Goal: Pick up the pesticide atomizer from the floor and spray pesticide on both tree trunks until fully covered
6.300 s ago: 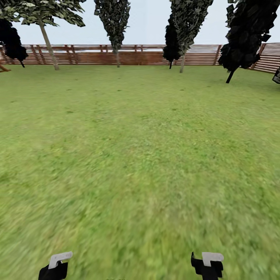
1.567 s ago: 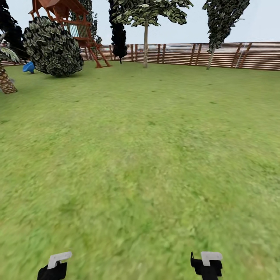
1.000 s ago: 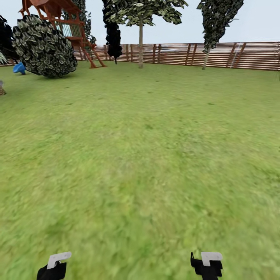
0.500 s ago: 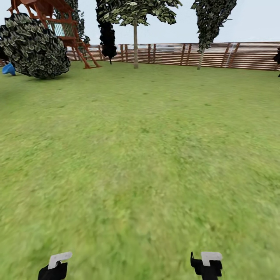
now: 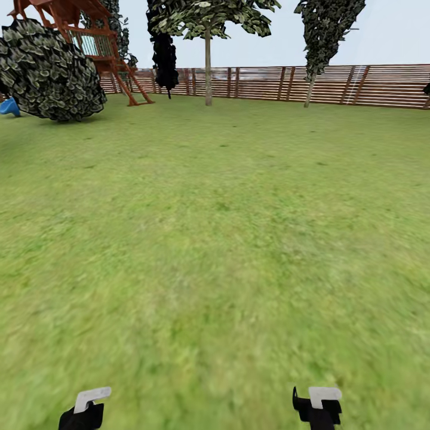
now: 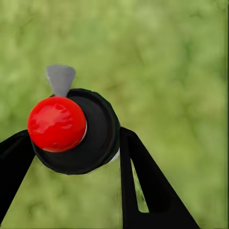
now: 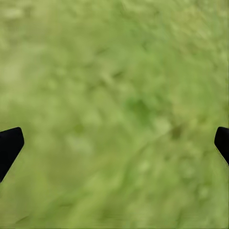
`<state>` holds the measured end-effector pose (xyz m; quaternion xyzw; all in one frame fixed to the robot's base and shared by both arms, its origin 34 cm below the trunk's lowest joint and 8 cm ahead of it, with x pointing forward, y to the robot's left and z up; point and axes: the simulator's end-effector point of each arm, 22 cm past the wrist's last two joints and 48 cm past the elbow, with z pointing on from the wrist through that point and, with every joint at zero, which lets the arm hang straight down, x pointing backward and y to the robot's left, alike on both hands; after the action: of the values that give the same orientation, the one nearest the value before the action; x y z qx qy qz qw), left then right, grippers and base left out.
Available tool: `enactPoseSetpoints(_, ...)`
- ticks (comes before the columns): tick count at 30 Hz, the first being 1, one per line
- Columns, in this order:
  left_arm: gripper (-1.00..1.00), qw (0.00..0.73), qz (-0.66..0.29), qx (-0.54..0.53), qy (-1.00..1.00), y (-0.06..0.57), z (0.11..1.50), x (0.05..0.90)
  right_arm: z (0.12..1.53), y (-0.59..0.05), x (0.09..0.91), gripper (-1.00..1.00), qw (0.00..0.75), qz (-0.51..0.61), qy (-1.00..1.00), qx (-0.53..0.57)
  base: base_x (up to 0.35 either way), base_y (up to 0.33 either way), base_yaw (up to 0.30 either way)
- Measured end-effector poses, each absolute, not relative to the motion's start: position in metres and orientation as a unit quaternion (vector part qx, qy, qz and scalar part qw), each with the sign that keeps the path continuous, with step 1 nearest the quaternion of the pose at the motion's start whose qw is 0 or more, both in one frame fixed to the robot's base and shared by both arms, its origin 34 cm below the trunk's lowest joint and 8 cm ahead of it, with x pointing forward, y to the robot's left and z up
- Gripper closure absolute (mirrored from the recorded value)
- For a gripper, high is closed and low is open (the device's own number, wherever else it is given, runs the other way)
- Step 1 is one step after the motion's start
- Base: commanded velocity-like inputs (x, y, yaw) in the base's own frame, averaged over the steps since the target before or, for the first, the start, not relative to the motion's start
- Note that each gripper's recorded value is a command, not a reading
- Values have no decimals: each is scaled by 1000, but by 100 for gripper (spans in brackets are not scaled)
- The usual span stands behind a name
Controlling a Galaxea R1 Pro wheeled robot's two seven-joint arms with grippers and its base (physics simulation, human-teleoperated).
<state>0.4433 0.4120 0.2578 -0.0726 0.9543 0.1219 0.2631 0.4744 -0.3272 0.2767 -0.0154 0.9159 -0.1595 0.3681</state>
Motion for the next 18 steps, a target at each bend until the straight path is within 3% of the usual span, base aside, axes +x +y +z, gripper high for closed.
enactPoseSetpoints(18, 100, 264, 123, -73, 954, 414, 258, 444, 277, -327, 474, -100, 368, -159, 916, -15, 339, 0, 0)
